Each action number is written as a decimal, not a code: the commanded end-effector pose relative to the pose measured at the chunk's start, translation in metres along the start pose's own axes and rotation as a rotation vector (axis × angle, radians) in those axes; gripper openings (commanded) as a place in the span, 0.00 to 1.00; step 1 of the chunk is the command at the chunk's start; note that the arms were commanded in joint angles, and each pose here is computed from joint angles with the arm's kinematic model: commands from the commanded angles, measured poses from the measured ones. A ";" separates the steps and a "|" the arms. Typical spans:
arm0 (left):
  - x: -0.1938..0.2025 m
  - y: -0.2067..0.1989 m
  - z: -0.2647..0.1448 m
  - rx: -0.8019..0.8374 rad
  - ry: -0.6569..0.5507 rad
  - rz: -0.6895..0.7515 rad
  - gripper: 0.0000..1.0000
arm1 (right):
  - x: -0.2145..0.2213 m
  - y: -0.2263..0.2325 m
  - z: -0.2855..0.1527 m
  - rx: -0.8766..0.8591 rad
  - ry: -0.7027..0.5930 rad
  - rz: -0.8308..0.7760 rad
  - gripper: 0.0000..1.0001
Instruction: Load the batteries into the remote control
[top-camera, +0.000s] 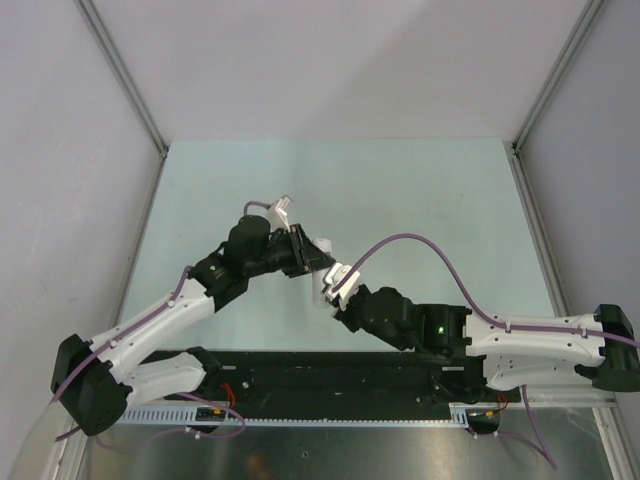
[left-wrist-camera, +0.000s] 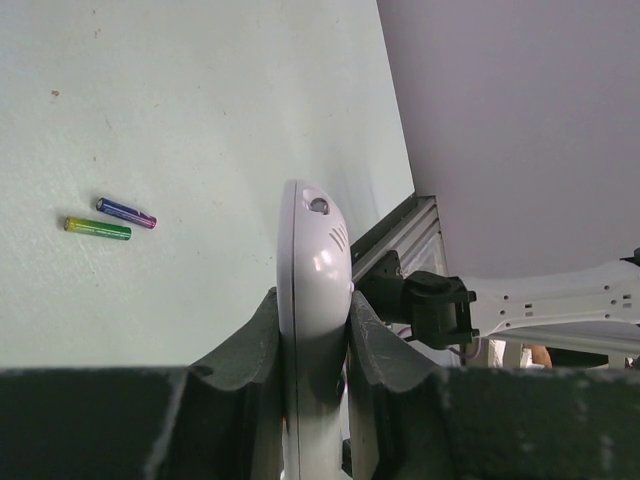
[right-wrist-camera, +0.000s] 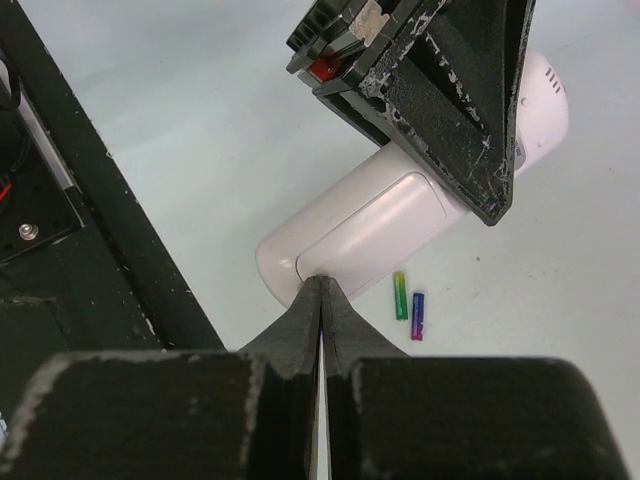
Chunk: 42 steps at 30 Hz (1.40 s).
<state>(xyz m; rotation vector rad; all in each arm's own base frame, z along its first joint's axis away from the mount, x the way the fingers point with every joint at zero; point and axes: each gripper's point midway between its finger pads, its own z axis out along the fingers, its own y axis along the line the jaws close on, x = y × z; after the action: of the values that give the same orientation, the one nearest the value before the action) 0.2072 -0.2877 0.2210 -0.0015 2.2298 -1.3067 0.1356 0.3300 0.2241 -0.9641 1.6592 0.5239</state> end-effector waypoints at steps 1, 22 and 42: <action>0.017 -0.027 -0.003 0.099 0.075 0.013 0.00 | -0.030 -0.022 -0.004 0.098 -0.074 0.033 0.00; 0.023 -0.021 0.001 0.083 0.078 0.019 0.00 | -0.038 -0.028 -0.011 0.115 -0.096 0.041 0.00; 0.025 -0.014 0.003 0.065 0.075 0.027 0.00 | -0.042 -0.030 -0.014 0.119 -0.109 0.050 0.00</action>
<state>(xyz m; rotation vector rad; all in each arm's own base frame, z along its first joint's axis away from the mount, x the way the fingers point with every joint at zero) 0.2072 -0.2965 0.2240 0.0222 2.1949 -1.3174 0.1366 0.3211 0.2278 -0.9556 1.6636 0.5037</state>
